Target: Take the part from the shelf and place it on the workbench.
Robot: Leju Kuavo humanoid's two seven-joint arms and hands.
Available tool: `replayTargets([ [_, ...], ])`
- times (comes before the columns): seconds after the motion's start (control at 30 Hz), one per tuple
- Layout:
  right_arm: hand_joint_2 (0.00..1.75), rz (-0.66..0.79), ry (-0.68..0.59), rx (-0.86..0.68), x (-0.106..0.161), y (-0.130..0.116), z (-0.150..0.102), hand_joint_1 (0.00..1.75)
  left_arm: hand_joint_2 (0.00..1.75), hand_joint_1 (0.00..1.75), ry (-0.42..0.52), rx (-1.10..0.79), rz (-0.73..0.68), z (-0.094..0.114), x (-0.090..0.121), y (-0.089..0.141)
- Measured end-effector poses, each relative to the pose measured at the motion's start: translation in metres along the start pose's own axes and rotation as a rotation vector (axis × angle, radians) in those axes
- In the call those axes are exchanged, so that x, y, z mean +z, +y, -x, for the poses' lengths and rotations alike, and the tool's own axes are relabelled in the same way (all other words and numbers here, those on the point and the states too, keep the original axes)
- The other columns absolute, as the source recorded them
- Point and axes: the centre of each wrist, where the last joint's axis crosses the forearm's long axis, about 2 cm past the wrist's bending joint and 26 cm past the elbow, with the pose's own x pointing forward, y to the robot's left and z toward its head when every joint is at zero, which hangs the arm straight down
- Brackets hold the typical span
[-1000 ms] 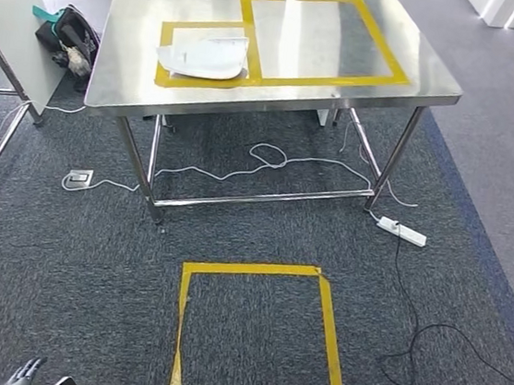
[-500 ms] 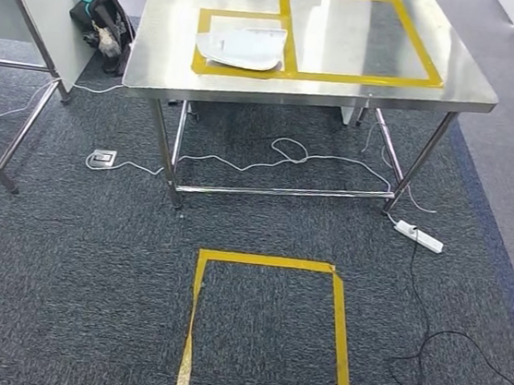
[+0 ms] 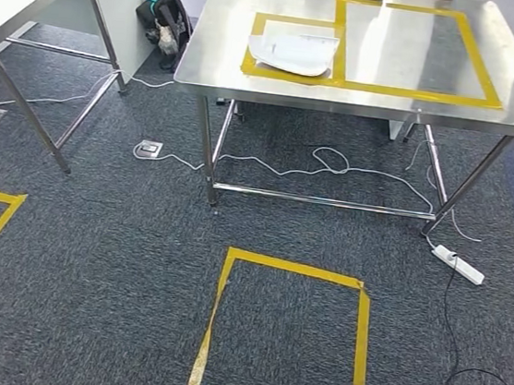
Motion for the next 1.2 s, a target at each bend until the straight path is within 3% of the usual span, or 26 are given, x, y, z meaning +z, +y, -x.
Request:
replayTargets([
  [0.57,0.0,0.002,0.016,-0.006,0.0,-0.001,0.0,0.0,0.0,0.0,0.2,0.052,0.113,-0.011,0.005,-0.017],
  [1.2,0.0,-0.001,0.072,-0.015,-0.001,-0.008,0.008,0.0,0.0,0.0,0.144,-0.009,0.237,-0.047,0.011,-0.042],
])
